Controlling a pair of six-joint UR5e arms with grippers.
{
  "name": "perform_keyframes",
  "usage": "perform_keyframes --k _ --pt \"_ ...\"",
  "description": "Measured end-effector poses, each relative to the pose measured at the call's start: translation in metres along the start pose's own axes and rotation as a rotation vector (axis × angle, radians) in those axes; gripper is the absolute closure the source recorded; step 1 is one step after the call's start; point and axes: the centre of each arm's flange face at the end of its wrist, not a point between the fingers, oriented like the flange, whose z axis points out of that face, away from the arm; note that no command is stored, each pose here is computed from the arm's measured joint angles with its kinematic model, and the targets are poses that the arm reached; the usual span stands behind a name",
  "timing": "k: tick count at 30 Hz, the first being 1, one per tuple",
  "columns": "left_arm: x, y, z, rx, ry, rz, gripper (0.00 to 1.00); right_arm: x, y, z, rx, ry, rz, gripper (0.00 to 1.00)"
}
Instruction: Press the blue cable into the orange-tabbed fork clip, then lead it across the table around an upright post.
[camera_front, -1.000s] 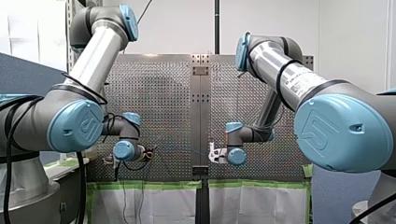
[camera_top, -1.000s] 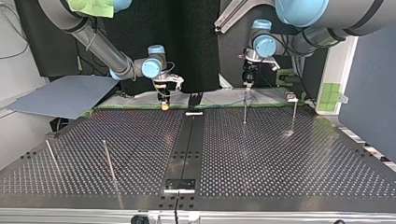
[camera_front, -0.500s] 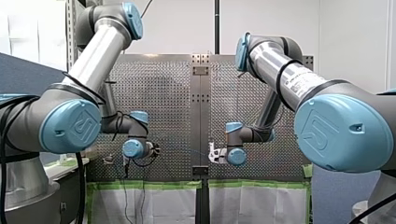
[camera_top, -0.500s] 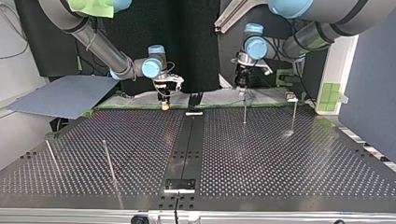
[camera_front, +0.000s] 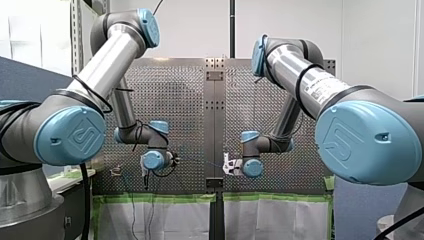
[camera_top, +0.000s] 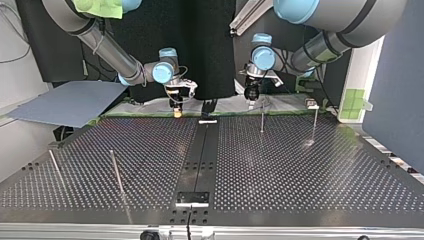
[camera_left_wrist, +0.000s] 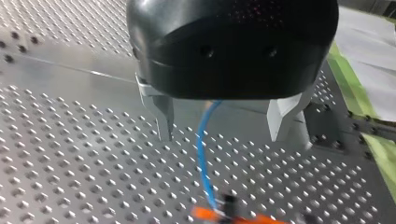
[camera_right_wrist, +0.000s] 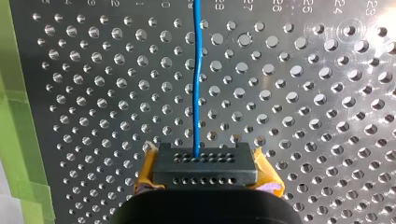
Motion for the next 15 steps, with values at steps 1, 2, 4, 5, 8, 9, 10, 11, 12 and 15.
perform_keyframes --k 1,2,4,5,8,9,10,11,12,15 --pt "0.003 0.000 0.003 -0.009 0.002 0.001 0.00 0.000 0.000 0.000 0.000 0.000 0.000 1.00" --pt "0.005 0.000 0.006 -0.016 0.002 0.002 0.00 0.000 0.000 0.000 0.001 -0.001 0.000 1.00" --pt "0.011 -0.001 0.013 -0.027 0.002 0.004 0.00 0.000 -0.001 0.000 0.002 -0.002 -0.001 1.00" --pt "0.013 -0.001 0.016 -0.031 0.001 0.005 0.00 0.000 -0.001 -0.001 0.002 -0.002 -0.001 1.00" --pt "0.019 -0.002 0.026 -0.048 -0.002 0.009 0.00 0.000 -0.002 -0.001 0.003 -0.003 -0.001 1.00" --pt "0.019 -0.002 0.029 -0.054 -0.006 0.010 0.00 0.000 -0.003 -0.001 0.005 -0.003 -0.001 1.00" --pt "0.017 -0.002 0.033 -0.063 -0.014 0.012 0.00 0.000 -0.004 -0.001 0.006 -0.003 -0.001 1.00" --pt "0.016 -0.002 0.036 -0.070 -0.020 0.013 0.00 -0.001 -0.005 -0.002 0.007 -0.003 -0.002 1.00" --pt "0.015 -0.002 0.038 -0.077 -0.025 0.015 0.00 -0.001 -0.005 -0.002 0.008 -0.003 -0.002 1.00" --pt "0.012 -0.003 0.043 -0.090 -0.037 0.020 0.00 -0.001 -0.007 -0.002 0.010 -0.003 -0.002 1.00"
